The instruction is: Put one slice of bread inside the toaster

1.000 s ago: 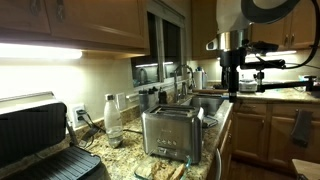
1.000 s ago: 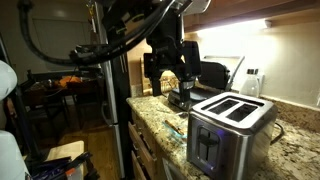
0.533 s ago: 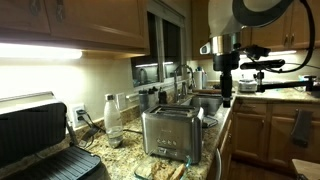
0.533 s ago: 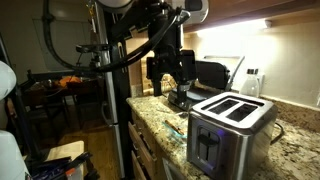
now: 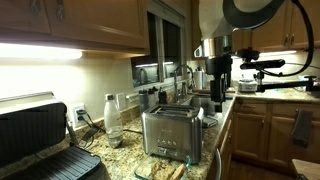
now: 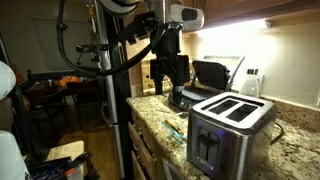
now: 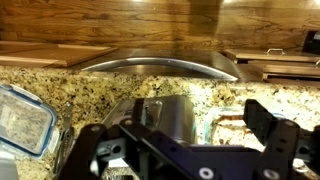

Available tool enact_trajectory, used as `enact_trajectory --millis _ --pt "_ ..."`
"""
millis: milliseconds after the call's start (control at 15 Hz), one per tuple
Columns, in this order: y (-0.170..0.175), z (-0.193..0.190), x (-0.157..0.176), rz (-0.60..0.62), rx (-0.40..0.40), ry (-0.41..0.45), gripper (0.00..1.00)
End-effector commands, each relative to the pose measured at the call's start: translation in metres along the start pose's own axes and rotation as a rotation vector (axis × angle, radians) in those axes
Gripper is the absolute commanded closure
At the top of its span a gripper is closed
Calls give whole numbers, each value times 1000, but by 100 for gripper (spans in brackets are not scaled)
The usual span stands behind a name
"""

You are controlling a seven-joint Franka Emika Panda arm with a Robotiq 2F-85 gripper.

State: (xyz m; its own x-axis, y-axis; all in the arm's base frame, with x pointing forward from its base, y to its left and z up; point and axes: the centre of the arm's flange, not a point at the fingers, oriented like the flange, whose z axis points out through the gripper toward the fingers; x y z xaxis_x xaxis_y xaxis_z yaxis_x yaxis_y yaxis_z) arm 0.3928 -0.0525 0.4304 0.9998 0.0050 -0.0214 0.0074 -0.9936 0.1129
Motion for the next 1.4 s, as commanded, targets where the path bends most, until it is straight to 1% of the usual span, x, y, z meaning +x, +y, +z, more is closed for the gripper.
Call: enact_trajectory --millis 0,267,333,667,867,1067,1267,1333 --pt "-16 10 15 76 31 4 0" --pt "-22 24 21 137 51 -4 0" --pt "-24 27 21 155 46 -9 0" --pt "-36 37 26 274 73 -25 0" --pt "-56 38 40 359 93 -22 0" --pt "-80 37 63 441 119 -7 0" --pt "-95 37 83 523 129 11 0" --pt "-85 36 65 458 114 -1 0"
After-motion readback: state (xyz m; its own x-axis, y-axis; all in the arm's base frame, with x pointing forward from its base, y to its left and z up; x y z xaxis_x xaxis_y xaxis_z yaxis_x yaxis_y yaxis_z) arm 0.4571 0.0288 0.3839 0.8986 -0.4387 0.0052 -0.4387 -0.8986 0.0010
